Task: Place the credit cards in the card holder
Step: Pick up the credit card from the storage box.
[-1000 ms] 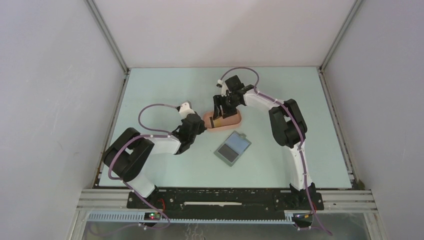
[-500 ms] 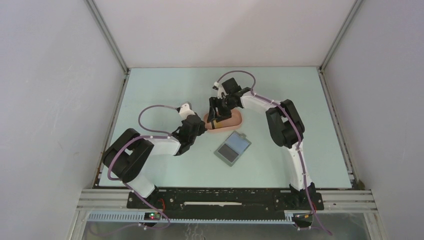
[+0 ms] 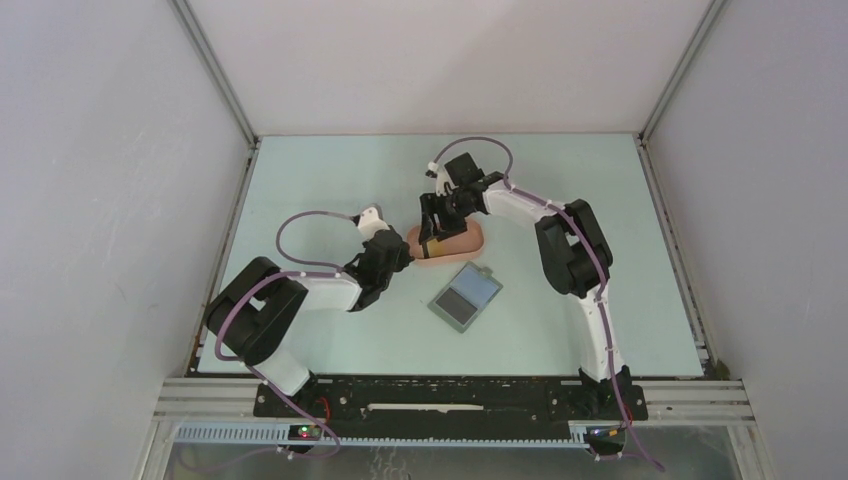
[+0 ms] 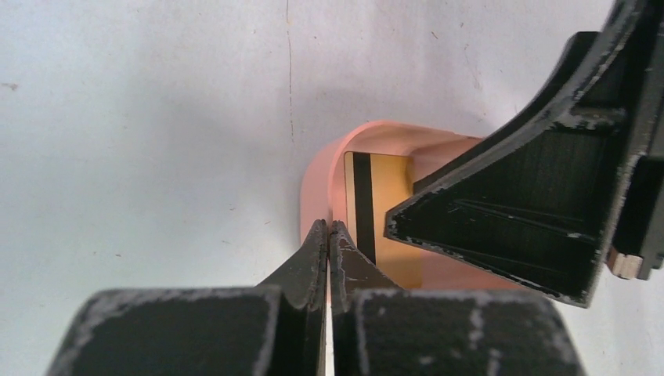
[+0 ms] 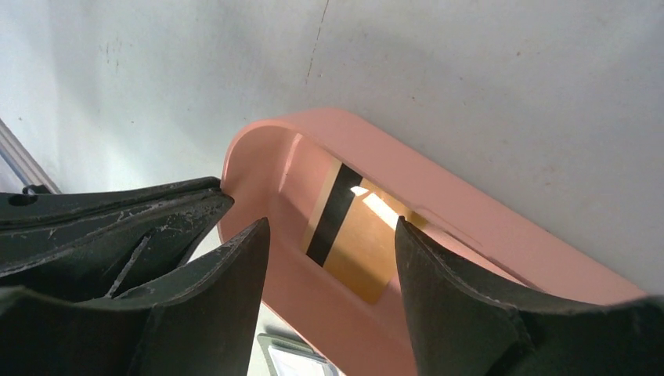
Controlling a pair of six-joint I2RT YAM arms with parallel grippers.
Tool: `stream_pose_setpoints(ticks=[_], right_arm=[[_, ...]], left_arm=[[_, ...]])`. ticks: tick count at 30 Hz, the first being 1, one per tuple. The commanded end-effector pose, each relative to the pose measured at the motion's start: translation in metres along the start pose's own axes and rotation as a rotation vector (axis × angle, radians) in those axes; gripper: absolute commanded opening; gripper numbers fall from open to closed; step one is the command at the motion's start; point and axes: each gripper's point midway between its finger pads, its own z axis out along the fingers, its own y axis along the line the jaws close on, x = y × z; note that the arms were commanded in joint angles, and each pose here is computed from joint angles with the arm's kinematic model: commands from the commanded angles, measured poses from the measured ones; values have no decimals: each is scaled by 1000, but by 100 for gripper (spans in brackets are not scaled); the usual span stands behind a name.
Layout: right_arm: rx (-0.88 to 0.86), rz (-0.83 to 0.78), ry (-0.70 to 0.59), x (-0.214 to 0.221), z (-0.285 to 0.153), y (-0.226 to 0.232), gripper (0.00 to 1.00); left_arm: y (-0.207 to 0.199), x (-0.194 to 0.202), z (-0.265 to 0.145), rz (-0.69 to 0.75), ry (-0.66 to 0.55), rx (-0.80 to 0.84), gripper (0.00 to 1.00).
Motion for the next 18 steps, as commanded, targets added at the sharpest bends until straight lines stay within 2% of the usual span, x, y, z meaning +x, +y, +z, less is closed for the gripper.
stream_pose_setpoints(ticks=[1,7,18], right_arm=[[56,-94,-93,-26,-39,11,69],[127,-71,-103,-20,-33,-7,68],[96,-16,-26,-4,-4,-12,68]], left_arm=[[-8,-19,-4,-48,-67,-1,0],[-6,-20,-6,-69,-72,-5,0],[-6,-13,-9,-78,-55,4,0]])
